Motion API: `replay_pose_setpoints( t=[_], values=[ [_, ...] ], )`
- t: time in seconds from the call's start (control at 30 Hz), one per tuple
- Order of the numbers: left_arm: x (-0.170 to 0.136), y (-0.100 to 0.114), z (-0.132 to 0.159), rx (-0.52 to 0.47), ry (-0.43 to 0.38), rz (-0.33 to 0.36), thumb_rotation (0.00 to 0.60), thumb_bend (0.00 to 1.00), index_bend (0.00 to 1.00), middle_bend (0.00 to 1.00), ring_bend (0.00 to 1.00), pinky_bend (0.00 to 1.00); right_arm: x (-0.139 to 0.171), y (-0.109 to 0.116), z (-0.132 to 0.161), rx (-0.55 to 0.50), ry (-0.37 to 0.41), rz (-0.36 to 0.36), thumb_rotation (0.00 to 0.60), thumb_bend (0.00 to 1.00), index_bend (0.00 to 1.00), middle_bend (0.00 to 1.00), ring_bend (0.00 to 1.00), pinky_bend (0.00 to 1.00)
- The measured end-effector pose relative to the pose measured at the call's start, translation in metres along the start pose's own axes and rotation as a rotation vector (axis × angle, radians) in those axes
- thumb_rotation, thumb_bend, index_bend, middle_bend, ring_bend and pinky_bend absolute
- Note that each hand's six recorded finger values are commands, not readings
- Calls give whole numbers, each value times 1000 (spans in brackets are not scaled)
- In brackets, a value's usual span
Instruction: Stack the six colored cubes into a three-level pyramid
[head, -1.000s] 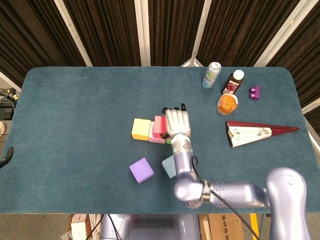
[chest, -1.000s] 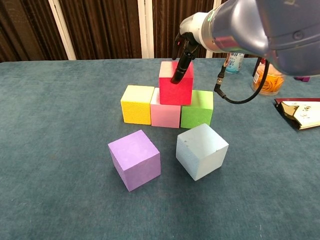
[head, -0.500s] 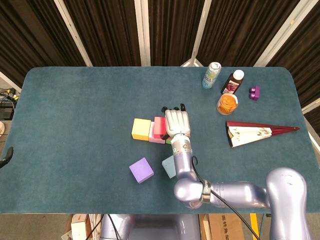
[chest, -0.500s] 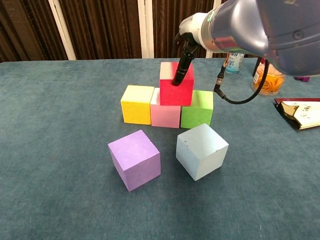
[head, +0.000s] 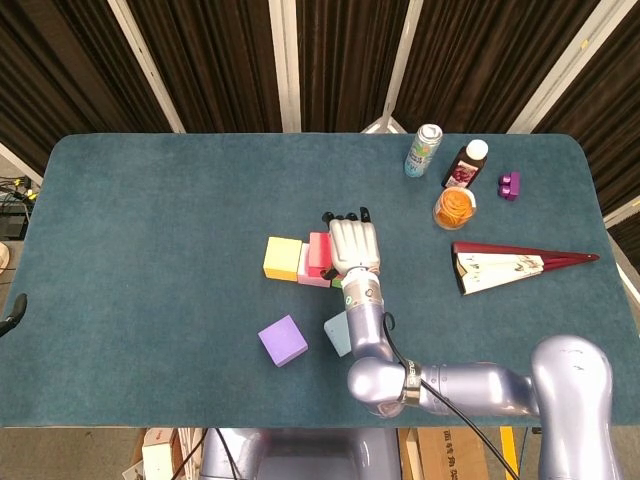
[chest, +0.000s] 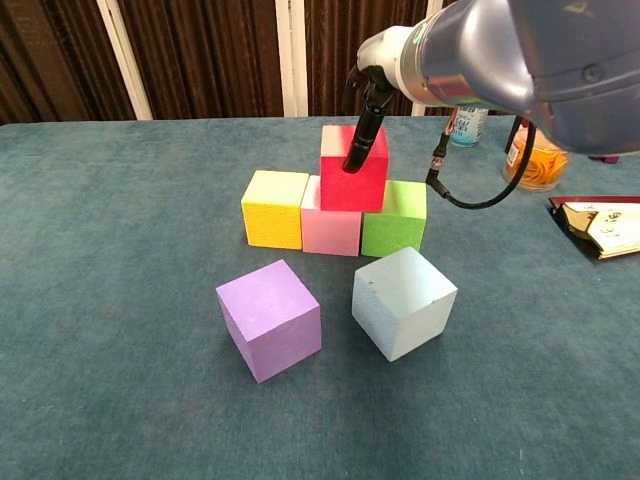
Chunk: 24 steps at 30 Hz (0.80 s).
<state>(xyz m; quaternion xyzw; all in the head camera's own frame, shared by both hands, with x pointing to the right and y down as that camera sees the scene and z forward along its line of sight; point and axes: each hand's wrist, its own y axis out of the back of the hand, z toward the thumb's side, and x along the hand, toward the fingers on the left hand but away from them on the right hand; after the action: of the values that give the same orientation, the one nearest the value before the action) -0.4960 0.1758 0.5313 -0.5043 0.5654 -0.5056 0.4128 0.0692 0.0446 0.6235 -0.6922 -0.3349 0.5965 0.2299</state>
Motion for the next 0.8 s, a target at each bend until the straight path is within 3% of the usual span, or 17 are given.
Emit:
replay_pose_setpoints(
  t=[0.23, 0.53, 0.67, 0.8],
  values=[
    [0, 0, 0, 0, 1, 3, 600, 352, 153, 31, 0, 0, 3, 2, 3, -15, 17, 4, 600, 96, 83, 111, 125, 0],
    [2, -3, 0, 15, -10, -9, 600, 353, 149, 19, 0, 0, 16, 25, -3, -95, 60, -47, 600, 95, 60, 80, 97, 0],
    [1, -5, 2, 21, -28, -27, 600, 352, 146, 11, 0, 0, 31, 48, -27, -117, 63, -107, 600, 95, 52, 81, 96, 0],
    [-1, -6, 4, 10, -41, -48, 600, 350, 142, 8, 0, 0, 52, 74, -74, -110, 24, -189, 600, 95, 50, 81, 96, 0]
  ],
)
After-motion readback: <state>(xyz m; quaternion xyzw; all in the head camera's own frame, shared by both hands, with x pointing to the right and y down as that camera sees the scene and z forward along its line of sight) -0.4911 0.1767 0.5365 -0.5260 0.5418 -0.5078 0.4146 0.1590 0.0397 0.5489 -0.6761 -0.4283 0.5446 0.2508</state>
